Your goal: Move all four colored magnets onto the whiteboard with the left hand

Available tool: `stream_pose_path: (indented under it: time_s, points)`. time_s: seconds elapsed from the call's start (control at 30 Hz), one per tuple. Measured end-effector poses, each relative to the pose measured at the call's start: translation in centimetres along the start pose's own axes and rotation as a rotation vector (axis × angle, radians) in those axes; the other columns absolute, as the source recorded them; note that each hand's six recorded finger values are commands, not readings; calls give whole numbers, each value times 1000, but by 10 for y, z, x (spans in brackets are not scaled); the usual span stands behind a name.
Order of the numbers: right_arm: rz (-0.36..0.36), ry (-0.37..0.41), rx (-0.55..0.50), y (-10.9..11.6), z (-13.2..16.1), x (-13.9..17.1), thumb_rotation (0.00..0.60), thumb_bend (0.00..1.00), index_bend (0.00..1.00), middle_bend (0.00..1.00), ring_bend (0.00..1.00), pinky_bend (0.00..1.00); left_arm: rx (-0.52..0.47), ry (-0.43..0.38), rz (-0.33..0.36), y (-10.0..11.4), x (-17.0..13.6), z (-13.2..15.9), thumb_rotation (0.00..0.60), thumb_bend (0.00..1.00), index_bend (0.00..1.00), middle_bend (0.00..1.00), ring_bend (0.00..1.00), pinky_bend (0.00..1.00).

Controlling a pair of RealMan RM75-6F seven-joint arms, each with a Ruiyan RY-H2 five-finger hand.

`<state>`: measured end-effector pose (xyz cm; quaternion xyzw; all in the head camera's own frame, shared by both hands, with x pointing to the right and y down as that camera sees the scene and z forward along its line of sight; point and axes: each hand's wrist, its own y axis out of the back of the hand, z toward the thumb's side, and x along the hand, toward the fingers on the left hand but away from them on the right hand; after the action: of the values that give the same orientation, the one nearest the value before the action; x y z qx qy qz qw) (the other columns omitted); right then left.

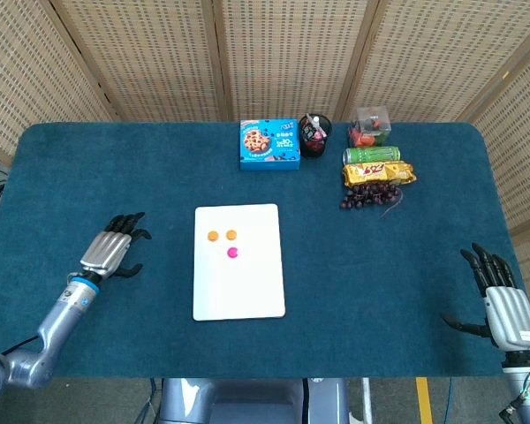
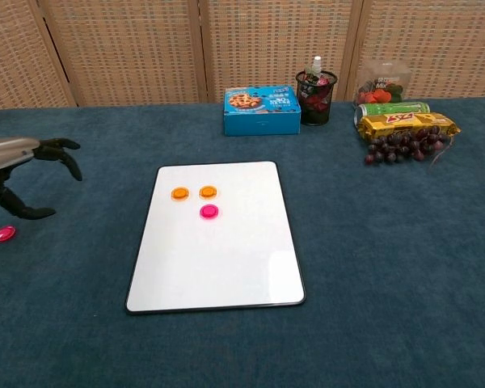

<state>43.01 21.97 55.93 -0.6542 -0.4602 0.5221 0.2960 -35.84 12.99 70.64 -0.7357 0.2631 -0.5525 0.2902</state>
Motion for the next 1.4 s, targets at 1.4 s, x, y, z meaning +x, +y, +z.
stream_pose_path:
  time_s: [1.4]
  points:
    - [0,0,-7,0,0,0,600,156,0,0,0,0,-35,138,-27,-46,-22,-84,600,331,367,0,0,0]
